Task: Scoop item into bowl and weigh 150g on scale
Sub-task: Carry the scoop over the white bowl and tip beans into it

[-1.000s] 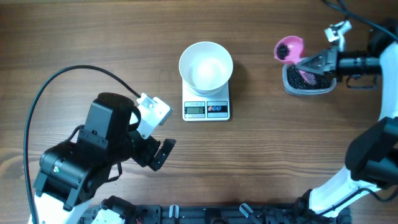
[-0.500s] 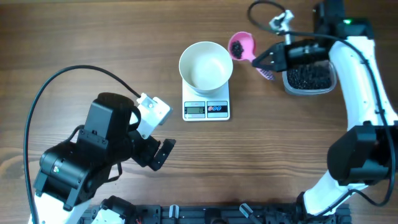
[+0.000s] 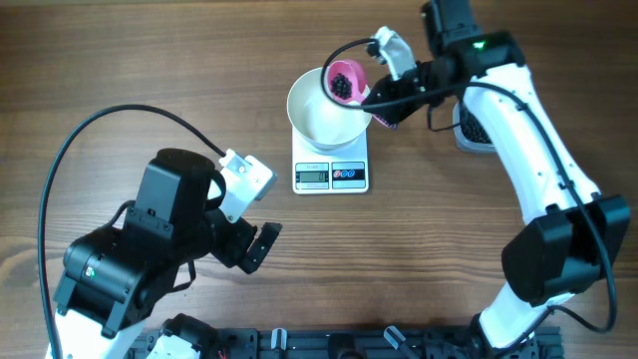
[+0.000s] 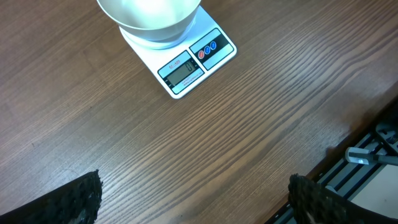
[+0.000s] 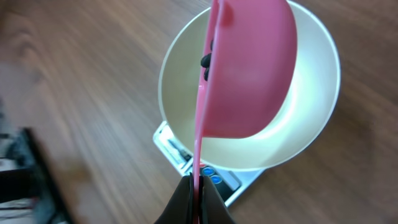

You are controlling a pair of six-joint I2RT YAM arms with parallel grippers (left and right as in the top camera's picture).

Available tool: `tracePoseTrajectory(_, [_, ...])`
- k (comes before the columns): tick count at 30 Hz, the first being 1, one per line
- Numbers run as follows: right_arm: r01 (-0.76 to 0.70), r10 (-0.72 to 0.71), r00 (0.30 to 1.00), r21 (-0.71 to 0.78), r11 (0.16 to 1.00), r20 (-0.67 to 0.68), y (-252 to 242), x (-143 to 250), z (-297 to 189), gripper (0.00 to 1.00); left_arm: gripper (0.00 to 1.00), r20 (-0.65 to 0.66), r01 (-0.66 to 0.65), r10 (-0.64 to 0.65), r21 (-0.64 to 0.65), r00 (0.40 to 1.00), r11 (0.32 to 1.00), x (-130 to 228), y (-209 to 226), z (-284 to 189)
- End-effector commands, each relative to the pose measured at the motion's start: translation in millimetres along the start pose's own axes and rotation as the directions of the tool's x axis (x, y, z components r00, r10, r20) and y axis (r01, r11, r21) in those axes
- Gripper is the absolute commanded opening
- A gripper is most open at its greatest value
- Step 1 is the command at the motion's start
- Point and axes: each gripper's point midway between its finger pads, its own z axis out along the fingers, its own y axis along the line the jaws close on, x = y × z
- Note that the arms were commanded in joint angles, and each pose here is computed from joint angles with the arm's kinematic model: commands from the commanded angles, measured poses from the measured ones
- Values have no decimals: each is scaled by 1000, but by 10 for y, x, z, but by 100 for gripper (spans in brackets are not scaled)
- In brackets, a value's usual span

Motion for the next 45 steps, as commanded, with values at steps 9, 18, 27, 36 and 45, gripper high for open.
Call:
tracePoseTrajectory(9, [163,-149,987,361,918,-68,-124,-155,29,4,100,17,-11,11,-11,1000,1000,-31,22,-46])
tracePoseTrajectory(18, [175,-160,984,383,907,-73,-140,-178,63,5,100,18,-11,12,-11,1000,1000,-32,22,-46])
tracePoseTrajectory(27, [189,-158,981,419,888,-108,-156,-131,62,4,100,17,-11,11,-11,1000,1000,-31,22,-46])
tracePoseTrajectory(36, [306,-240,951,496,813,-195,-84,-128,99,4,100,18,-11,12,-11,1000,1000,-32,22,-46])
tracePoseTrajectory(45, [314,-236,948,533,785,-212,-132,-127,64,4,100,18,-11,12,-11,1000,1000,-32,22,-46])
